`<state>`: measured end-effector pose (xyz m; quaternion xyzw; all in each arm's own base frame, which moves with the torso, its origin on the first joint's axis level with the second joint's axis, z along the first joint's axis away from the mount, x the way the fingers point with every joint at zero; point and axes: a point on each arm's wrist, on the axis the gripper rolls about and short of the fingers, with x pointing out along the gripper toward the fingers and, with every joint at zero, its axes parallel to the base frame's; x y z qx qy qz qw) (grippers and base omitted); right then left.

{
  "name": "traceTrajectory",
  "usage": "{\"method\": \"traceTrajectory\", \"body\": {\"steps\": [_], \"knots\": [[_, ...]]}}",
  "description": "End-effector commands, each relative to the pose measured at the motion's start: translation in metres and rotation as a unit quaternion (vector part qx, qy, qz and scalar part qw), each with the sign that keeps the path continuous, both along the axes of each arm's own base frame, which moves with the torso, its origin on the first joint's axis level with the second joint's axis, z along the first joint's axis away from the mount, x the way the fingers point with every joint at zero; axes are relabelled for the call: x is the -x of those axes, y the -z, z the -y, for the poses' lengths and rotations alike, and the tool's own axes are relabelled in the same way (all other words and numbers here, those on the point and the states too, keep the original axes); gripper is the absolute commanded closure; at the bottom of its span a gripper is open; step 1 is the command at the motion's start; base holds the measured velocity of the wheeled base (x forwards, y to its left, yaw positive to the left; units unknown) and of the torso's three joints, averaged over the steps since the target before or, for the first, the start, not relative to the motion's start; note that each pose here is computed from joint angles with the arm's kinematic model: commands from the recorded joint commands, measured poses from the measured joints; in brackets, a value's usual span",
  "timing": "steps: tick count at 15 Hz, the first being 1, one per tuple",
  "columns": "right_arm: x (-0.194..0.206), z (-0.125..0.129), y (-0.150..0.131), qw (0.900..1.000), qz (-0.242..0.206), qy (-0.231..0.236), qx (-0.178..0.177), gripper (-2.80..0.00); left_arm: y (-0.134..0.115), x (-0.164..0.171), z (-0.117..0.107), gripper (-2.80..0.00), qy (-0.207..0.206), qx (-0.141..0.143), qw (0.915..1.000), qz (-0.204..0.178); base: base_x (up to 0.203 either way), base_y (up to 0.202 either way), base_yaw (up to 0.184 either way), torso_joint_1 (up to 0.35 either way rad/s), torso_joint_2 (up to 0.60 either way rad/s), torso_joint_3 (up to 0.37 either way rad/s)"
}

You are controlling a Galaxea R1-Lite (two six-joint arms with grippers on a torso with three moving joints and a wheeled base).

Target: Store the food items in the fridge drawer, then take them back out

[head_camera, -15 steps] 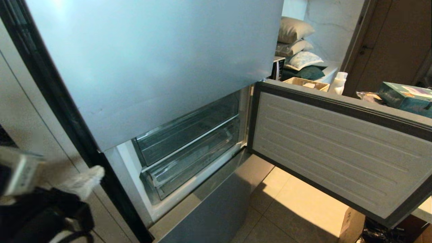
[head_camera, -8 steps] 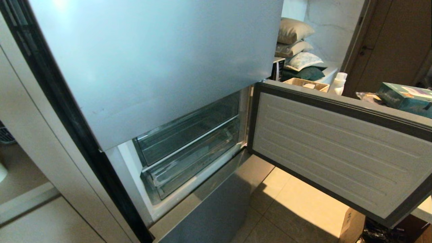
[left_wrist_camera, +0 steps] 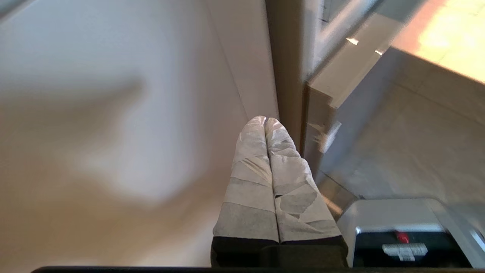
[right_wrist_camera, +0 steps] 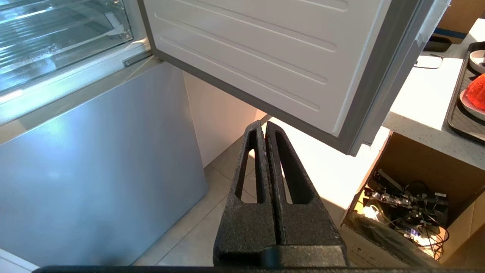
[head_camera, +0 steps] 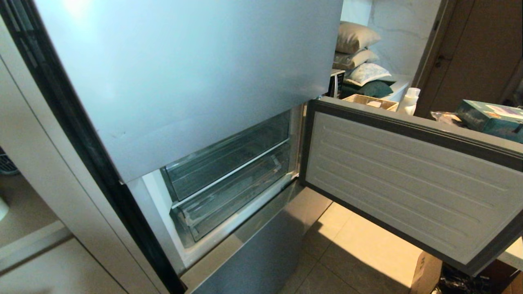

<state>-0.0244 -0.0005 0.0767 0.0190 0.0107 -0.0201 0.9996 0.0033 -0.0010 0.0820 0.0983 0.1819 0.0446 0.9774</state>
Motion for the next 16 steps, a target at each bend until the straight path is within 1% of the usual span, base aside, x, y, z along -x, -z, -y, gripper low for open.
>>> {"method": "traceTrajectory", "body": {"steps": [1,2,3,4,5,6,7,8,9,11,13,14,15,16], "knots": [[0.000,0.000,0.000,1.000,0.000,0.000,0.000,0.00,0.001,-0.002,0.000,0.00,0.071,0.014,0.9973,-0.016,0.000,0.000,0.000,0.000,0.00,0.000],[0.000,0.000,0.000,1.000,0.000,0.000,0.000,0.00,0.002,0.000,0.001,0.00,0.108,0.030,0.9936,-0.009,0.000,0.000,0.000,0.000,0.00,0.000],[0.000,0.000,0.000,1.000,0.000,0.000,0.000,0.00,0.003,0.003,0.000,0.00,0.119,0.047,0.9918,0.013,0.000,0.000,0.000,0.000,0.00,0.000],[0.000,0.000,0.000,1.000,0.000,0.000,0.000,0.00,0.003,0.005,-0.001,0.00,0.105,0.076,0.9910,0.031,0.000,0.000,0.000,0.000,0.00,0.000],[0.000,0.000,0.000,1.000,0.000,0.000,-0.001,0.00,0.003,0.004,-0.001,0.00,0.087,0.106,0.9898,0.037,0.000,0.000,0.000,0.000,0.00,0.000],[0.000,0.000,0.000,1.000,0.001,0.000,-0.003,0.00,0.003,0.004,-0.001,0.00,0.069,0.107,0.9911,0.038,0.000,0.000,0.000,0.000,0.00,0.000],[0.000,0.000,0.000,1.000,0.000,0.000,0.000,0.00,0.003,0.004,-0.001,0.00,0.039,0.097,0.9938,0.038,0.000,0.000,0.000,0.000,0.00,0.000],[0.000,0.000,0.000,1.000,0.000,0.000,0.000,0.00,0.003,0.003,-0.001,0.00,0.022,0.080,0.9960,0.033,0.000,0.000,0.000,0.000,0.00,0.000],[0.000,0.000,0.000,1.000,0.000,0.000,-0.001,0.00,0.003,0.004,-0.001,0.00,0.020,0.068,0.9968,0.038,0.000,0.000,0.000,0.000,0.00,0.000],[0.000,0.000,0.000,1.000,0.000,0.000,-0.001,0.00,0.004,0.010,0.000,0.00,0.039,0.054,0.9948,0.077,0.000,0.000,0.000,0.000,0.00,0.000],[0.000,0.000,0.000,1.000,-0.001,0.000,0.000,0.00,0.006,0.021,0.000,0.00,0.061,0.048,0.9868,0.142,0.000,0.000,0.000,0.000,0.00,0.000],[0.000,0.000,0.000,1.000,0.000,0.000,0.000,0.00,0.007,0.025,0.000,0.00,0.071,0.045,0.9821,0.169,0.000,0.000,0.000,0.000,0.00,0.000],[0.000,0.000,0.000,1.000,0.000,0.000,-0.001,0.00,0.007,0.026,0.000,0.00,0.073,0.047,0.9801,0.178,0.000,0.000,0.000,0.000,0.00,0.000],[0.000,0.000,0.000,1.000,0.000,0.000,-0.002,0.00,0.007,0.026,0.000,0.00,0.068,0.057,0.9800,0.178,0.000,0.000,0.000,0.000,0.00,0.000]]}}
